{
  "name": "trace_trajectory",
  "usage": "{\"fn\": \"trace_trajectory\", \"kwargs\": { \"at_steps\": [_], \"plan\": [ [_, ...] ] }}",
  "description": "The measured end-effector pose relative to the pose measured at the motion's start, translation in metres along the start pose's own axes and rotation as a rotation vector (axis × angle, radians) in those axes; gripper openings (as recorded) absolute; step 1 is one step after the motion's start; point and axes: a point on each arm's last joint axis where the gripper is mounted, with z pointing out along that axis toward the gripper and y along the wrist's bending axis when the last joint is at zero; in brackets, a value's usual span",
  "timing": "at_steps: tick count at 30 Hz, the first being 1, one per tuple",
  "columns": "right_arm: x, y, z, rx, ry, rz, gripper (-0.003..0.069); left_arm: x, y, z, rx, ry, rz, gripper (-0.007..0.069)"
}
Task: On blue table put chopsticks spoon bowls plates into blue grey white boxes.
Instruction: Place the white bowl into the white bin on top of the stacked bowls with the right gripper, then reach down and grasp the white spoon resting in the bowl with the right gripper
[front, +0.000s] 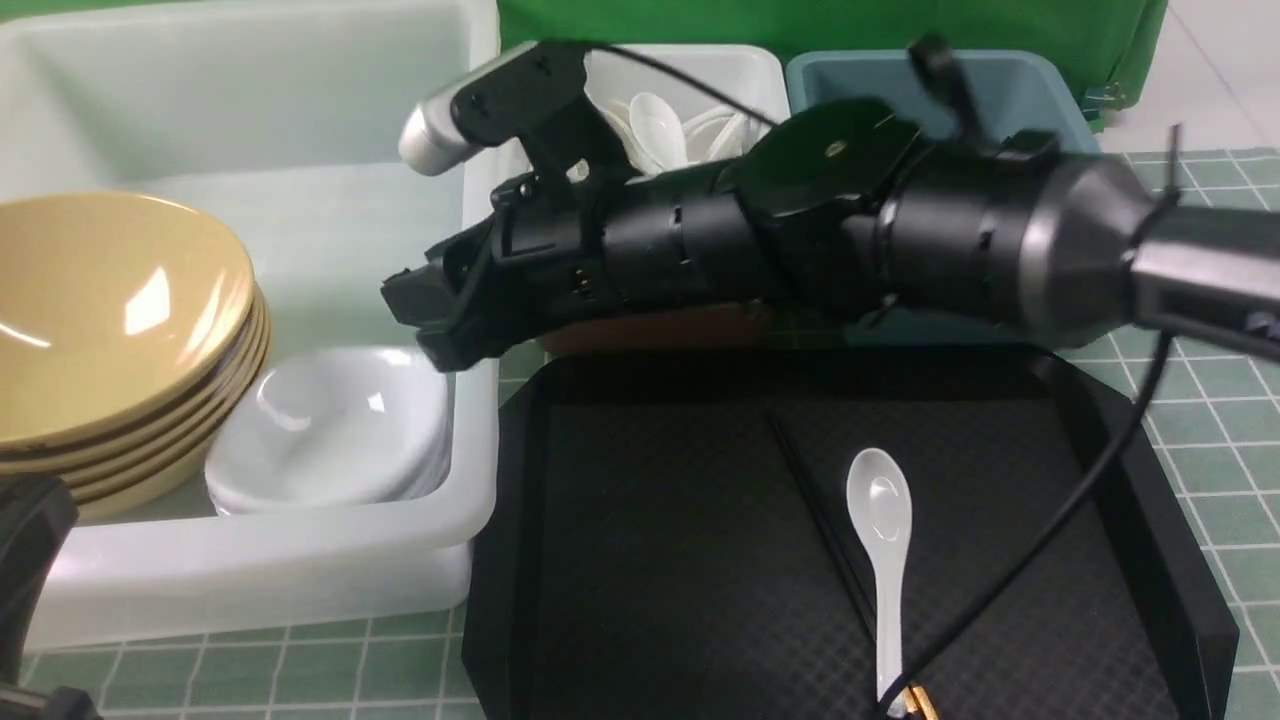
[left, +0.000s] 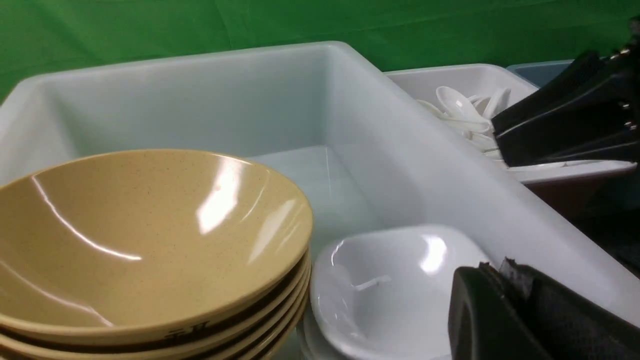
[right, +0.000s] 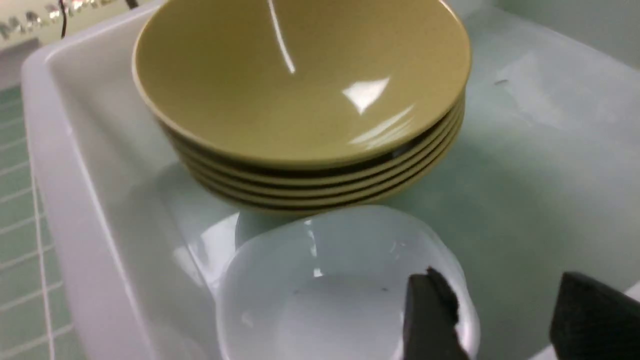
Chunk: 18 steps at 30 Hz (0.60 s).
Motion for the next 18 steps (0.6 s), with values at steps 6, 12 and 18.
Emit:
{"fn": "trace_trajectory", "kwargs": {
  "at_steps": [6, 12, 18],
  "plan": [
    [0.016, -0.026, -0.081, 0.202, 0.473, 0.076, 0.0441, 0.000, 0.000, 0.000, 0.001, 0.005, -0.002, 0.0004],
    [0.115, -0.066, -0.113, 0.470, 0.785, 0.370, 0.0443, 0.000, 0.000, 0.000, -0.002, -0.005, -0.005, 0.0004],
    [0.157, -0.073, -0.111, 0.543, 0.692, 0.472, 0.0445, 0.000, 0.000, 0.000, -0.003, -0.007, -0.005, 0.0004]
  ]
}}
